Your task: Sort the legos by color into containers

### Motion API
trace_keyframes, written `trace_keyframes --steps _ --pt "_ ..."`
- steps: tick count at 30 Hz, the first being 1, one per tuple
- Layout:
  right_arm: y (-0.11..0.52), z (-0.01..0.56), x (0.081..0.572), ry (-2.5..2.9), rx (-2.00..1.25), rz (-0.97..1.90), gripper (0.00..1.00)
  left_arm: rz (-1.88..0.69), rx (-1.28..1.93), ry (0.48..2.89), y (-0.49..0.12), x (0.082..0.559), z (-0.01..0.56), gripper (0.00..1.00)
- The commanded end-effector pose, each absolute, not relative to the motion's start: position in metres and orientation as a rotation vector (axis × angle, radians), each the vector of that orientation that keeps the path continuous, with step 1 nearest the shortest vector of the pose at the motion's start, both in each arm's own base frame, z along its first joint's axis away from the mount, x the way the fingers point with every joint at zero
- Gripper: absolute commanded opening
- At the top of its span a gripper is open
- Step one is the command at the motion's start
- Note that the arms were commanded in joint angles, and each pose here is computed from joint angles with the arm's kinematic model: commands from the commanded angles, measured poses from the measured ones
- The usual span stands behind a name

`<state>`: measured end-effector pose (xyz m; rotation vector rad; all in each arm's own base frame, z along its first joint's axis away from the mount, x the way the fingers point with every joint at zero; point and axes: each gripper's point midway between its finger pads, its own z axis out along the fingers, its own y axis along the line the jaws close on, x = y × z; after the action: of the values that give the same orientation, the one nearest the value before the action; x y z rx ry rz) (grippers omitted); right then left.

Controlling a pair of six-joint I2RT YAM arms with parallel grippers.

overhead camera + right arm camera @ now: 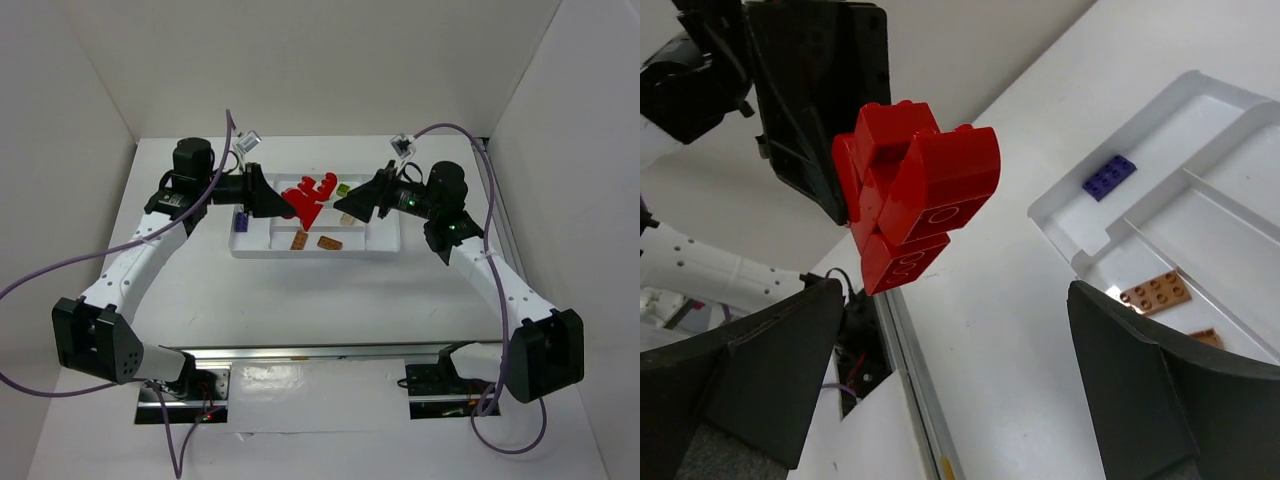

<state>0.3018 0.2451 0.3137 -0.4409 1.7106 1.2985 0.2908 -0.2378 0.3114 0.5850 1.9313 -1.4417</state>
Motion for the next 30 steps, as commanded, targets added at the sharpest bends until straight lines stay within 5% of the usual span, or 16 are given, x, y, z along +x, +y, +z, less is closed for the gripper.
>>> trace_keyframes --steps 1,18,22,23,30 --pt "0.248 0.34 0.291 1.539 -0.549 1.397 1.0 -1.5 0.673 1.828 -0.24 0.282 0.331 0.0" --pt "0.261 0.354 0.298 1.483 -0.614 1.501 0.98 -1.512 0.7 1.812 -0.24 0.277 0.327 0.0" --pt "0.264 0.363 0.3 1.416 -0.623 1.538 0.88 -1.512 0.7 1.812 -0.24 0.277 0.327 0.0" --pt "0.264 0.369 0.297 1.405 -0.611 1.565 0.78 -1.508 0.705 1.803 -0.24 0.277 0.328 0.0" --pt "0.269 0.367 0.294 1.386 -0.62 1.632 0.52 -1.508 0.705 1.802 -0.24 0.277 0.328 0.0"
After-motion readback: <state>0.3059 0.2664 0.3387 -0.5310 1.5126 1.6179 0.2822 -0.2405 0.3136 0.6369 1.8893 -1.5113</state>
